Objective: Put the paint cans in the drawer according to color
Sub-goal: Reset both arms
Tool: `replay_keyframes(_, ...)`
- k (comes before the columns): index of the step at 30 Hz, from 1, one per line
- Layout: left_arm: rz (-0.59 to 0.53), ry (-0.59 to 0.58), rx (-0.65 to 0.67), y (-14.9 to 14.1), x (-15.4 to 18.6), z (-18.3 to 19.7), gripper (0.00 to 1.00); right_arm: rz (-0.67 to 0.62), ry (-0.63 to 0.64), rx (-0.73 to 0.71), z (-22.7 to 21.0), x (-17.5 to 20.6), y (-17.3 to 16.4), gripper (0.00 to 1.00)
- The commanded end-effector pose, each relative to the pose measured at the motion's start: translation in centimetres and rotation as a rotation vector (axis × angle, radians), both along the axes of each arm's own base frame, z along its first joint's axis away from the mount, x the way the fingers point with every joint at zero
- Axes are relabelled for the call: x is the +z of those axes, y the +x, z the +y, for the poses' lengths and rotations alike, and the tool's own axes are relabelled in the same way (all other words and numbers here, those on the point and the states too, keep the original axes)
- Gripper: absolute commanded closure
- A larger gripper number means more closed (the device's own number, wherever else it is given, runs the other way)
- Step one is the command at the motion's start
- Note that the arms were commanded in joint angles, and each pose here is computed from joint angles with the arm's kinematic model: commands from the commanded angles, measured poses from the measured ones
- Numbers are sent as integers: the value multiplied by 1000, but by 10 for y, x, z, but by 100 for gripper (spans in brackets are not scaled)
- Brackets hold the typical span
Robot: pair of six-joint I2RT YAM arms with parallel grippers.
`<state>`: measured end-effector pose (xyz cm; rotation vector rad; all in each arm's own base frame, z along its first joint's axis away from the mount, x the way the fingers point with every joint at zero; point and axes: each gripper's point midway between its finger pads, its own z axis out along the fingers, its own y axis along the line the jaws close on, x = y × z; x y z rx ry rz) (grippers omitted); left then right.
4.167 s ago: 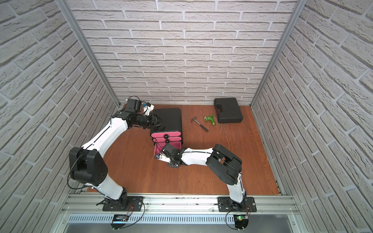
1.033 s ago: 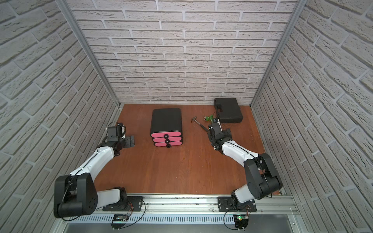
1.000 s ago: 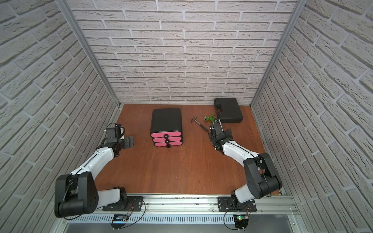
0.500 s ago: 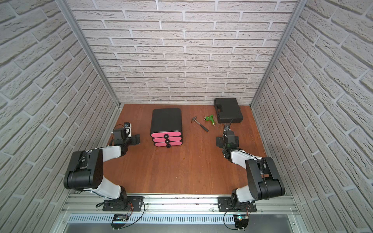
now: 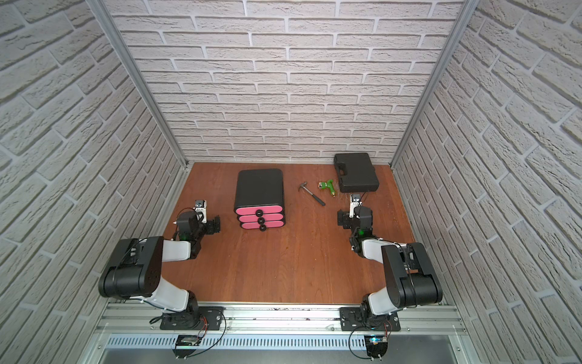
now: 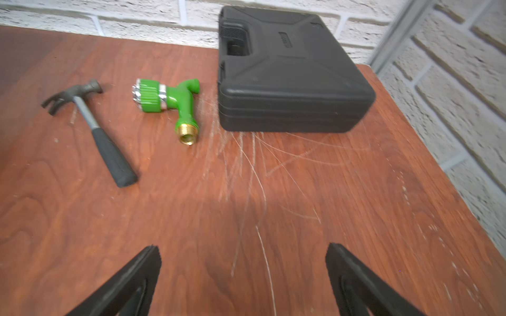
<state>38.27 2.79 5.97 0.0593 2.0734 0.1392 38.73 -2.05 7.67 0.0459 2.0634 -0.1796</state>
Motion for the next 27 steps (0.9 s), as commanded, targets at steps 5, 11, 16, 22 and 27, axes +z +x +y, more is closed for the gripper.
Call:
replay_keyframes(5,-121,24,0,12,26,1,1,-126,-3,-46,-7,19,6,1)
replay_keyframes(11,-117,3,-9,13,26,2,1,-127,3,-22,-4,17,6,1)
replay_keyframes(16,-117,3,-9,13,26,2,1,-123,3,-21,-4,17,7,1)
replay_keyframes(22,-118,3,-9,13,26,2,2,-129,6,-21,-4,18,6,1)
replay_keyframes(27,-117,6,-8,13,26,2,2,-131,5,-21,-4,19,6,1)
